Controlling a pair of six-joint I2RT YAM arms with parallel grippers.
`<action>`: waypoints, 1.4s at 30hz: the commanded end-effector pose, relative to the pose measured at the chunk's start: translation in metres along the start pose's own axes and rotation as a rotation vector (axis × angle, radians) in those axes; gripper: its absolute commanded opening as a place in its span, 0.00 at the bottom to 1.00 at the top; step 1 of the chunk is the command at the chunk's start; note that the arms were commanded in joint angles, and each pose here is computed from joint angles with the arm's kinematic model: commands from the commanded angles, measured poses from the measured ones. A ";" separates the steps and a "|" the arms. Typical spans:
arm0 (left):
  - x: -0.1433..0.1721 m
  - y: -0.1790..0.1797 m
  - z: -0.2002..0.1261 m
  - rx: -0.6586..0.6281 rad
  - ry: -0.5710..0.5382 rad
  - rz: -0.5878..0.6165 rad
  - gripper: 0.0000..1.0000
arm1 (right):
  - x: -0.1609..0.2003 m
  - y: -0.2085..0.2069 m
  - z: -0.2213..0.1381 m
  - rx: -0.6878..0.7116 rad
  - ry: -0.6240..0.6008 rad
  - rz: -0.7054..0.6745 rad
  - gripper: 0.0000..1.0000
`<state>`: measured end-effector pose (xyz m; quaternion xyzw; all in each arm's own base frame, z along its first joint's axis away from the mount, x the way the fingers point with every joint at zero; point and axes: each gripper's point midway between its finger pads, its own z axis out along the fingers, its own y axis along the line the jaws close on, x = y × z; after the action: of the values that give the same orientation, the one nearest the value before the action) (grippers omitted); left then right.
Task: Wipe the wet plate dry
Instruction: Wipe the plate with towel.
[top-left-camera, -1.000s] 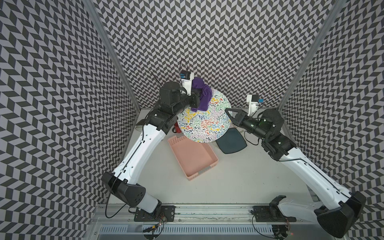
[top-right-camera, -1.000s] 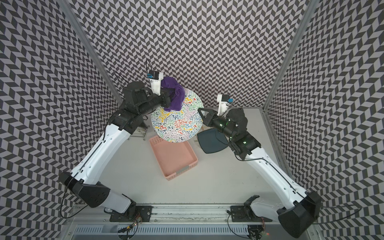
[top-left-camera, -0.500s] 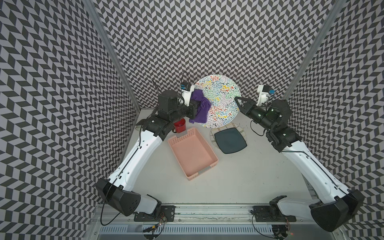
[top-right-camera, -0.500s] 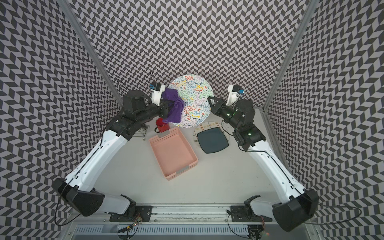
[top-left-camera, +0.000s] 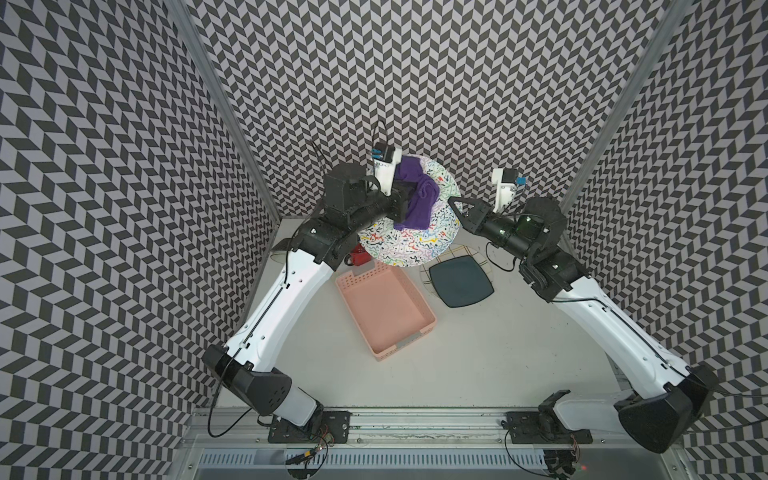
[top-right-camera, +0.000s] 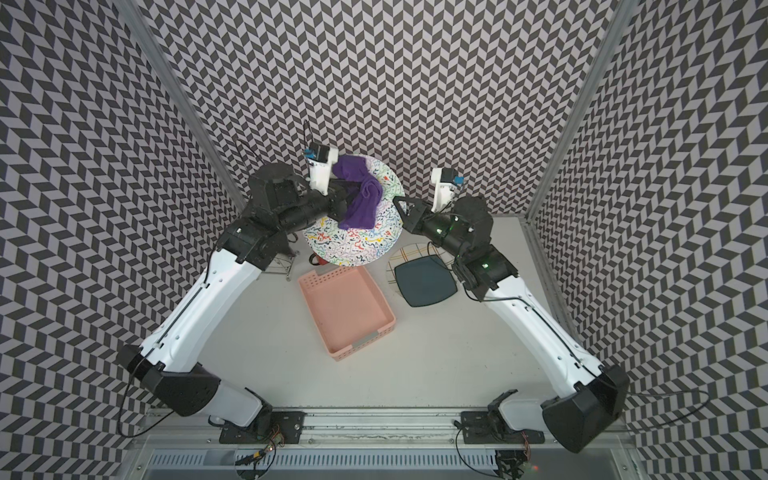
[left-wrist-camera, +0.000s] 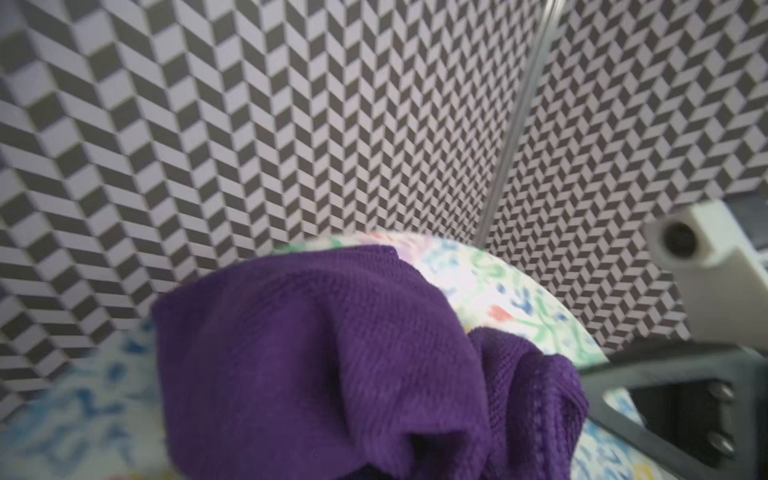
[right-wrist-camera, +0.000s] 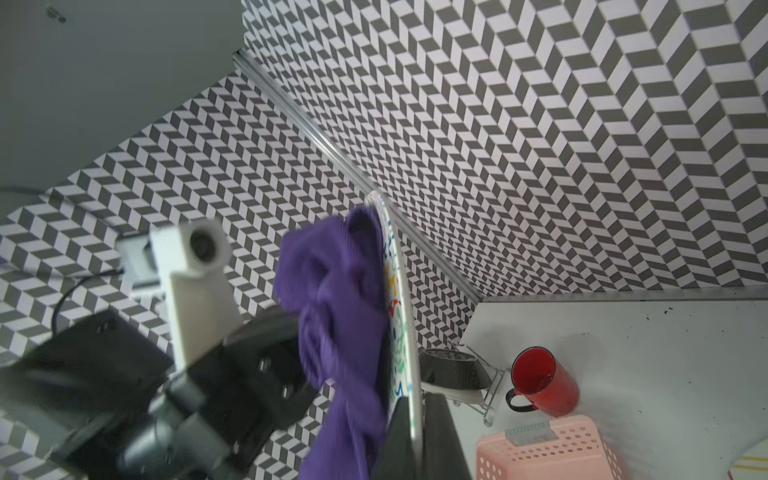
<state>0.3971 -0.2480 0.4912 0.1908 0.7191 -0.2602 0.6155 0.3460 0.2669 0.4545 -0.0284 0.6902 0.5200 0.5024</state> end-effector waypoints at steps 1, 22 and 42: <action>0.025 0.021 0.013 -0.125 0.106 0.003 0.00 | -0.017 0.075 -0.035 -0.228 -0.084 -0.106 0.00; 0.020 0.049 -0.062 0.434 -0.161 -0.794 0.00 | -0.077 0.038 -0.075 -0.363 -0.254 0.168 0.00; -0.060 -0.074 -0.139 1.226 -0.374 -1.074 0.00 | -0.113 0.031 -0.046 -0.397 -0.318 0.241 0.00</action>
<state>0.2923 -0.2590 0.5300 0.0229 0.4146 -0.8708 0.2634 0.3422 0.2130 0.5439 0.0138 0.5120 0.7020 0.4948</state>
